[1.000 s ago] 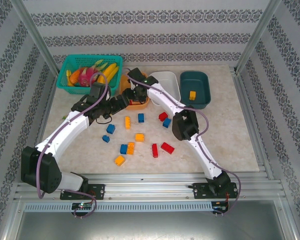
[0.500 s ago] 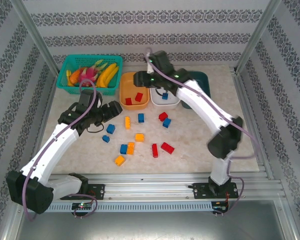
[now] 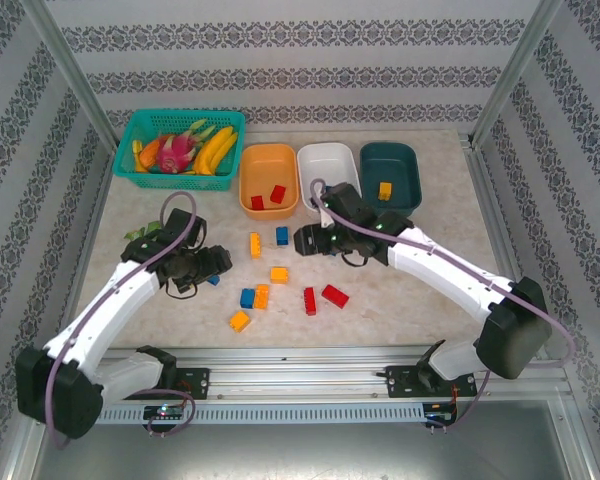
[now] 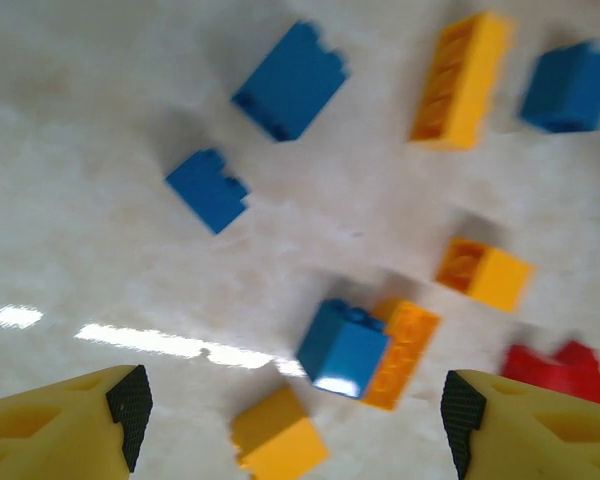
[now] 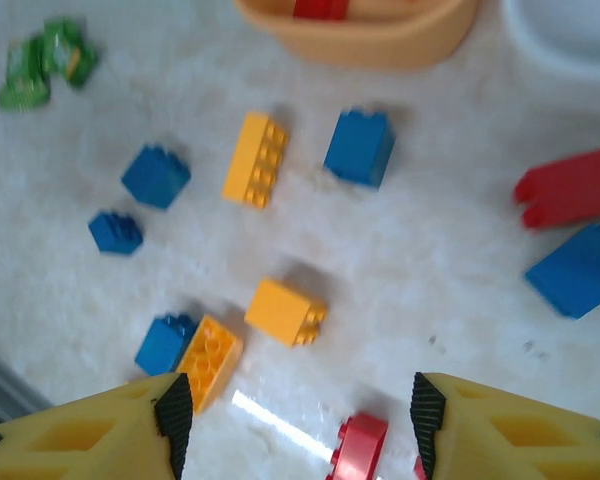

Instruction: Sort the legos into containers by color

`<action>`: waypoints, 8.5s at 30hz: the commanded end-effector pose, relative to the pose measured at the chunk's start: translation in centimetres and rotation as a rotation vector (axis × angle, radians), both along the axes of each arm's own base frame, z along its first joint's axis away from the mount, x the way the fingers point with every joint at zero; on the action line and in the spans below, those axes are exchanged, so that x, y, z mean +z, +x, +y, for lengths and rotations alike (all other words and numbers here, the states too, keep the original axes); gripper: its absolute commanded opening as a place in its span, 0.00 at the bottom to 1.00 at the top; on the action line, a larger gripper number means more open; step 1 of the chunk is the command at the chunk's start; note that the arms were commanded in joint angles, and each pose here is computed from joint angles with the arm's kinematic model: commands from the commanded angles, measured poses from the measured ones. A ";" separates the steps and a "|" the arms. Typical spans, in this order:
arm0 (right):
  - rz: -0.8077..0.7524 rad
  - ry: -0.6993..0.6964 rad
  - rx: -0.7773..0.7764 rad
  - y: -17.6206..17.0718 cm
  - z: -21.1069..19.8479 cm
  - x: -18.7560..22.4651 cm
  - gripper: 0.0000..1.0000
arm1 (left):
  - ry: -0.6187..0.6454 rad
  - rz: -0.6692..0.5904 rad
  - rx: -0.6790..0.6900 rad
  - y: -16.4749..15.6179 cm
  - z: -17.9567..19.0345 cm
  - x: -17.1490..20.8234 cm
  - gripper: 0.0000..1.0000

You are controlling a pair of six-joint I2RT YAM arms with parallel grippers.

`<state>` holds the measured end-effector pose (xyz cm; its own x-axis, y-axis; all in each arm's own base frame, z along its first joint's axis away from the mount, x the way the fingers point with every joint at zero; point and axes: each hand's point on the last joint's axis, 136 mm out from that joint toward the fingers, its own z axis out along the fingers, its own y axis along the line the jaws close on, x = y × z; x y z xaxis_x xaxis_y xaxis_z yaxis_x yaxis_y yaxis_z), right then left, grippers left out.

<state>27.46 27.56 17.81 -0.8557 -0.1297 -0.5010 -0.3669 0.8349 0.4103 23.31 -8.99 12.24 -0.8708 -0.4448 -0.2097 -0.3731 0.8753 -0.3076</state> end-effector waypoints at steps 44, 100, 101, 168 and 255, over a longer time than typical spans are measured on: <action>-0.005 0.247 0.007 -1.0 0.6 2.4 0.74 | 0.085 0.112 0.224 3.9 2.7 -4.8 0.25; -0.206 0.212 -0.593 7.5 -15.9 6.9 0.78 | -0.166 -0.306 -0.283 27.5 -25.3 6.9 0.51; -0.219 0.187 -0.564 7.1 -15.5 7.0 0.78 | -0.168 -0.331 -0.277 27.3 -25.0 8.5 0.53; 0.109 -0.284 -0.516 10.3 -13.0 -2.1 0.30 | -0.306 -0.454 -0.300 6.3 -13.6 10.6 0.85; 0.076 0.269 -0.222 -9.6 -11.3 1.1 0.78 | 0.172 0.077 -0.442 0.4 -20.8 -5.1 0.28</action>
